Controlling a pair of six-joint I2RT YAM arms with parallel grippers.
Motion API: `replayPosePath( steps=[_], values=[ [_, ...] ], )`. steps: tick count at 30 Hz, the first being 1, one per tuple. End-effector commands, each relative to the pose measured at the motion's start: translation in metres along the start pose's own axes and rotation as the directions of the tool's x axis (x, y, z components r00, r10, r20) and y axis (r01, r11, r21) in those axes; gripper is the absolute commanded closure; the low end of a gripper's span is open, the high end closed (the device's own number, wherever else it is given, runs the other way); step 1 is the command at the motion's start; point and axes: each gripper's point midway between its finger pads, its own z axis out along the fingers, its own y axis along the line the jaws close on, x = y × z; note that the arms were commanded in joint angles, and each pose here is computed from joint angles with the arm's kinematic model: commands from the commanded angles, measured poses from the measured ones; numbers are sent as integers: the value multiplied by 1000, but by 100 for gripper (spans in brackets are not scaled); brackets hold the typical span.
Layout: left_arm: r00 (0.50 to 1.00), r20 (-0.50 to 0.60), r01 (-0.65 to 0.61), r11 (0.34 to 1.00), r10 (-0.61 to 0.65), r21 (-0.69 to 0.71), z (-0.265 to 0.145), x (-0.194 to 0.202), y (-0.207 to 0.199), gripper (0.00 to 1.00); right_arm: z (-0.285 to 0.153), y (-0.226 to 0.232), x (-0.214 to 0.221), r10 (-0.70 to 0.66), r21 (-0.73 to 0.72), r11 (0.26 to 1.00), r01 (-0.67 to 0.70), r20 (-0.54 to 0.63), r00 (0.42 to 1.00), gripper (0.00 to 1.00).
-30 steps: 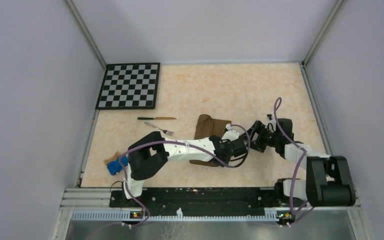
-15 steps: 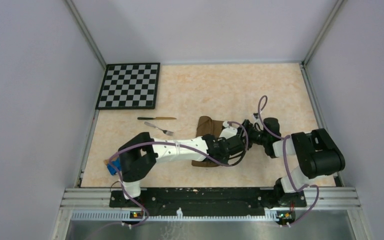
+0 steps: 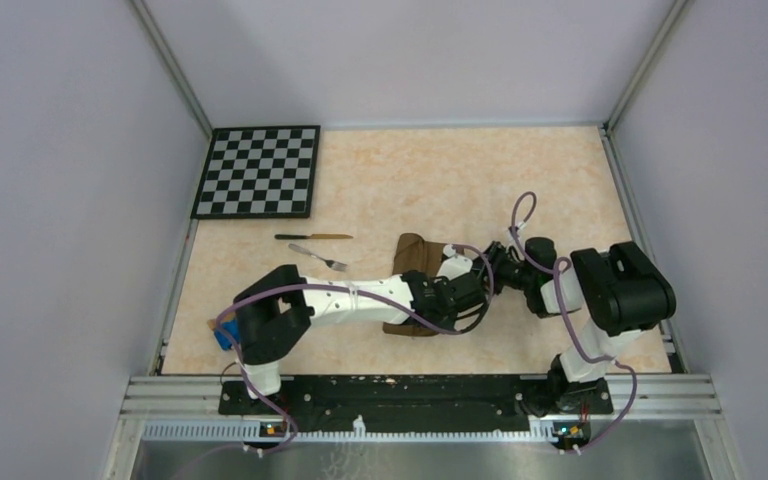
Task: Fold the napkin into a case and place the utensils inside
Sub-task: Pass from the left arm to the right
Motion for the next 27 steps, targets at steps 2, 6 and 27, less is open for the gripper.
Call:
replayPosePath(
  steps=[2, 6, 27],
  values=[
    [998, 47, 35, 997, -38, 67, -18, -14, -11, 100, 9, 5, -16, -52, -20, 998, 53, 46, 998, 59],
    [998, 51, 31, 996, -35, 86, -18, -16, -15, 100, 13, 5, -21, -53, -29, 998, 55, 57, 997, 65],
    [905, 206, 192, 788, -373, 584, -64, -148, 49, 72, 10, 11, -15, -203, -42, 978, 202, -9, 979, 100]
  ],
)
